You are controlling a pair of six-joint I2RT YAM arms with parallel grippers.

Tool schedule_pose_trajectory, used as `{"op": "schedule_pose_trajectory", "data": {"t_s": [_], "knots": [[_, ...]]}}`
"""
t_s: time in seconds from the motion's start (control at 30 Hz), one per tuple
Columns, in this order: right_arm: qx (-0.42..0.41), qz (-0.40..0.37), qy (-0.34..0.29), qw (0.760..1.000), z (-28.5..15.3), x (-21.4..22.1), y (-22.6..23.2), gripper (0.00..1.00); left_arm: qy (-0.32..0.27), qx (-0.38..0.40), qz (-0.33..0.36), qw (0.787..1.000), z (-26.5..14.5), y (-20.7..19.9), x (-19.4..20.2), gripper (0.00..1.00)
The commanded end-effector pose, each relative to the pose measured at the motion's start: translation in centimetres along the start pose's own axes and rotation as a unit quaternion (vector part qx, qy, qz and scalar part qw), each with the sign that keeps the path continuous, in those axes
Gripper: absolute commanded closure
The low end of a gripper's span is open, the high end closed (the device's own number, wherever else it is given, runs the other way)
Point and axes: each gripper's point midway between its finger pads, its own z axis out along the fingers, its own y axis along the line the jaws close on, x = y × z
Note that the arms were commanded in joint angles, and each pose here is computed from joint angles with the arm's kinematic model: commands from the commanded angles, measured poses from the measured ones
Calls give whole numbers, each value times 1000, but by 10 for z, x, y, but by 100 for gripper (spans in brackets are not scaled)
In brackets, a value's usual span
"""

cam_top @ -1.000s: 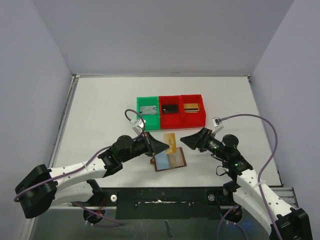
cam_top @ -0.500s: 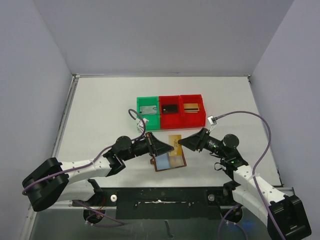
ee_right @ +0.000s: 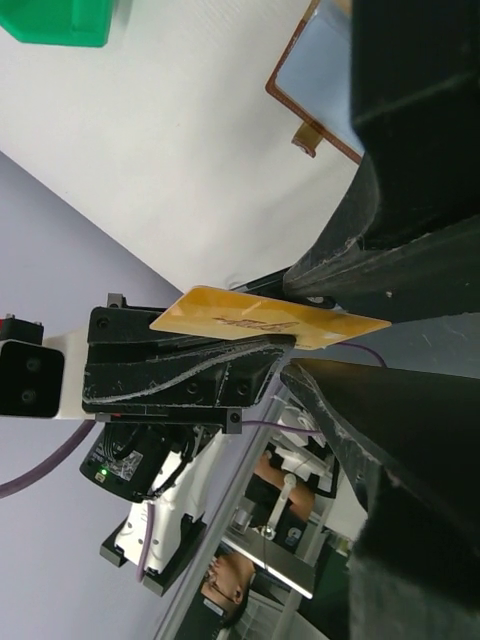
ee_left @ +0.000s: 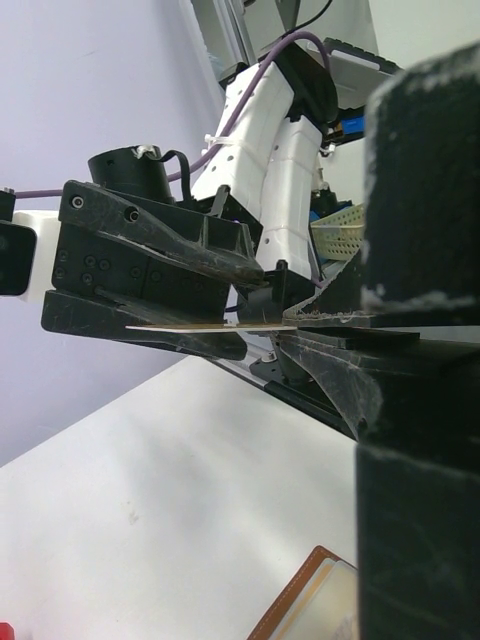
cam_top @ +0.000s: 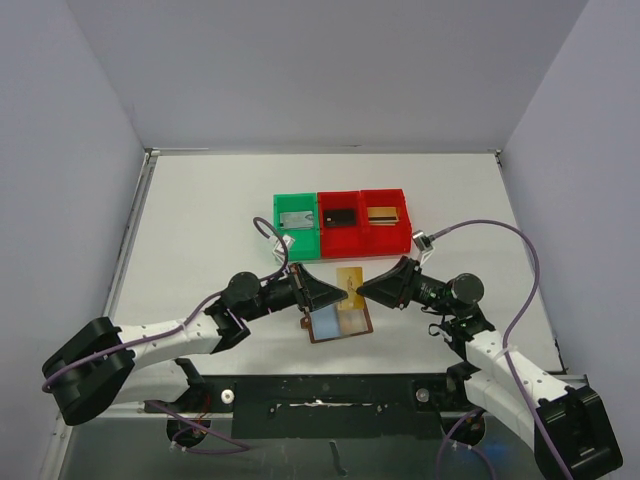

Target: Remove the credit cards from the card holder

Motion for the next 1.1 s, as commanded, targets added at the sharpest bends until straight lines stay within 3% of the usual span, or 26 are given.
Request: {"op": "schedule_pose_trajectory", "data": {"t_s": [0.0, 0.37, 0.7, 1.0, 1.03, 1.07], "knots": [[-37, -24, 0, 999, -2, -3, 15, 70, -21, 33, 15, 999, -3, -19, -11, 100], [-62, -25, -2, 998, -3, -3, 25, 85, -16, 38, 13, 999, -1, -21, -10, 100], [-71, -25, 0, 997, -3, -2, 27, 87, 3, 53, 13, 999, 3, -24, -4, 100], [-71, -28, -7, 997, -3, -3, 28, 100, 8, 49, 4, 999, 6, -21, -3, 100], [-67, -31, -9, 997, -3, -4, 27, 100, 8, 40, 2, 999, 6, -18, -3, 97], [-60, -32, -11, 998, -2, -5, 24, 100, 8, 28, 2, 1000, 7, -15, -4, 86]]}}
